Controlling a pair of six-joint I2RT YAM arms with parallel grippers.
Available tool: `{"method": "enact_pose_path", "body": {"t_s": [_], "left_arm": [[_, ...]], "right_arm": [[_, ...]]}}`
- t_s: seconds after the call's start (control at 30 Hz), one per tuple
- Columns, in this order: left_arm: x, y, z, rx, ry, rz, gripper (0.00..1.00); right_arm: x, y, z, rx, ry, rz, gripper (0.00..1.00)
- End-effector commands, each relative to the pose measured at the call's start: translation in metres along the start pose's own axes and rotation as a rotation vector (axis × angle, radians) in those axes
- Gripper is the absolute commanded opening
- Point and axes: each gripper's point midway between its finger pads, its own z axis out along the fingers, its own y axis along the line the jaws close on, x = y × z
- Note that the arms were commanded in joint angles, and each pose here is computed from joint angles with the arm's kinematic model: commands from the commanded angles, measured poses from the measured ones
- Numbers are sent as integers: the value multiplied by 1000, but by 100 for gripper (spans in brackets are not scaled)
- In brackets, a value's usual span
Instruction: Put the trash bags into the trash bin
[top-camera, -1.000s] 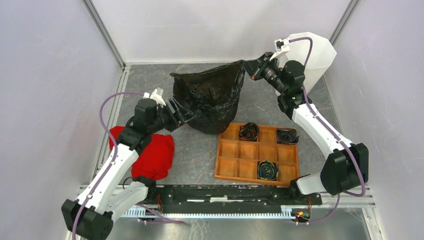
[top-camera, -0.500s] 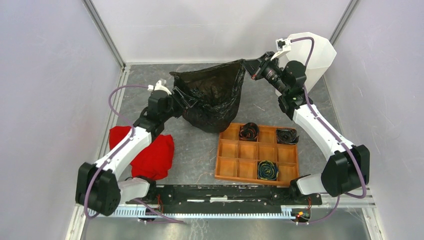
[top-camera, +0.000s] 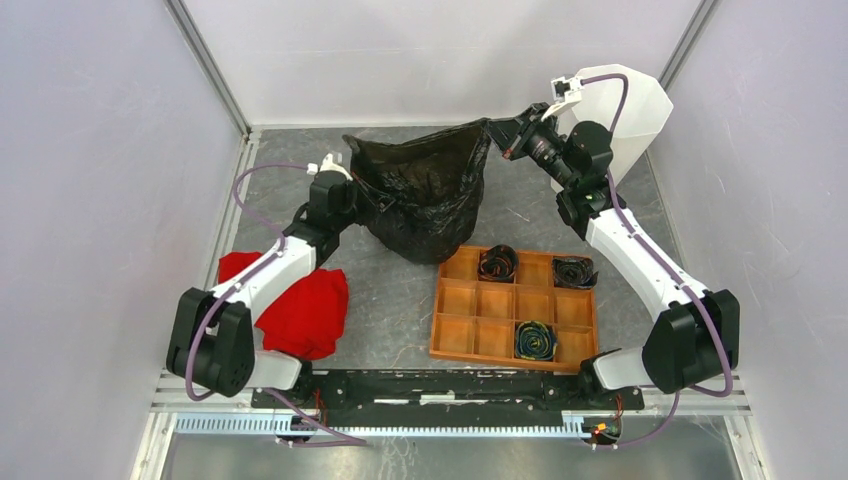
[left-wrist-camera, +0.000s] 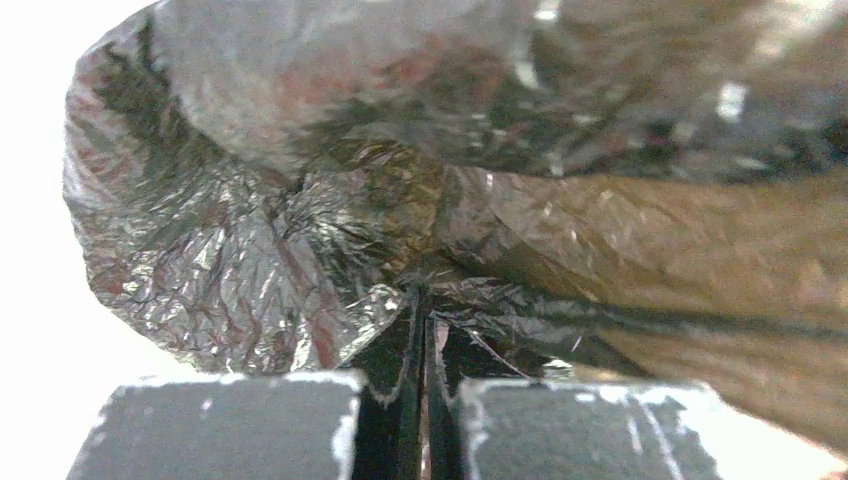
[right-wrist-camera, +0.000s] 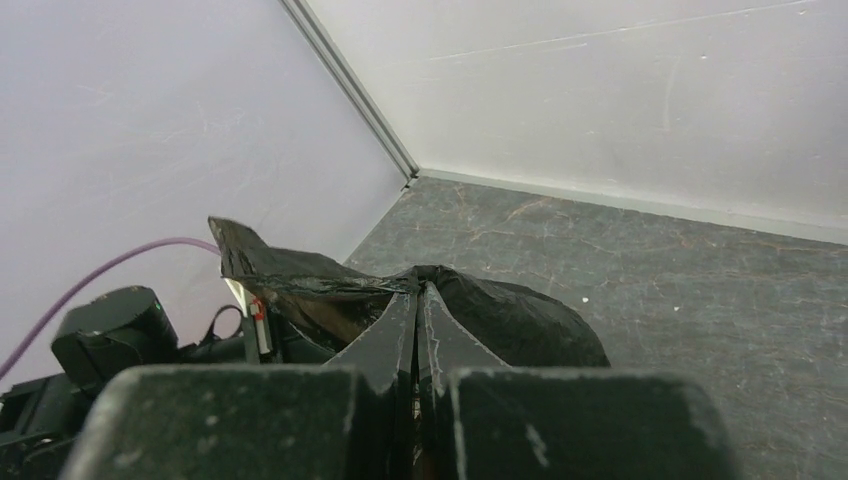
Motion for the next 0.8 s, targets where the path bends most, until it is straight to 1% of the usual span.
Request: {"method": "enact_pose_path", "body": {"t_s": [0.0,0.07,0.2,0.3,0.37,0.47,0.6,0.67,0.77], "left_arm": [[-36,-45,-21,83,-36,62,2],[-58,-62,-48,103,-65,96,2],[-128,-101,-124,90,-195,174,2],[-173,-131,-175,65,-318,255,2],[-192,-143,-199,36,-389,304,2],[-213,-142,-217,-51,-464,322,2],[-231,-137,-226,-125,-532,342,2],[-245,-133,-237,-188,-596,359,2],[-257,-128,-254,-254,-662,395,2]], "right_arm": [[-25,5,-2,11,-44,-101,0],[-33,6,1,19,-40,-129,0],[-48,12,11,2,-57,-156,0],[-51,11,22,-7,-64,-132,0],[-50,16,29,-44,-75,-86,0],[-47,34,43,-122,-94,-22,0],[-41,58,67,-184,-97,16,0],[-37,71,79,-220,-90,28,0],[-30,85,93,-254,-86,42,0]]}}
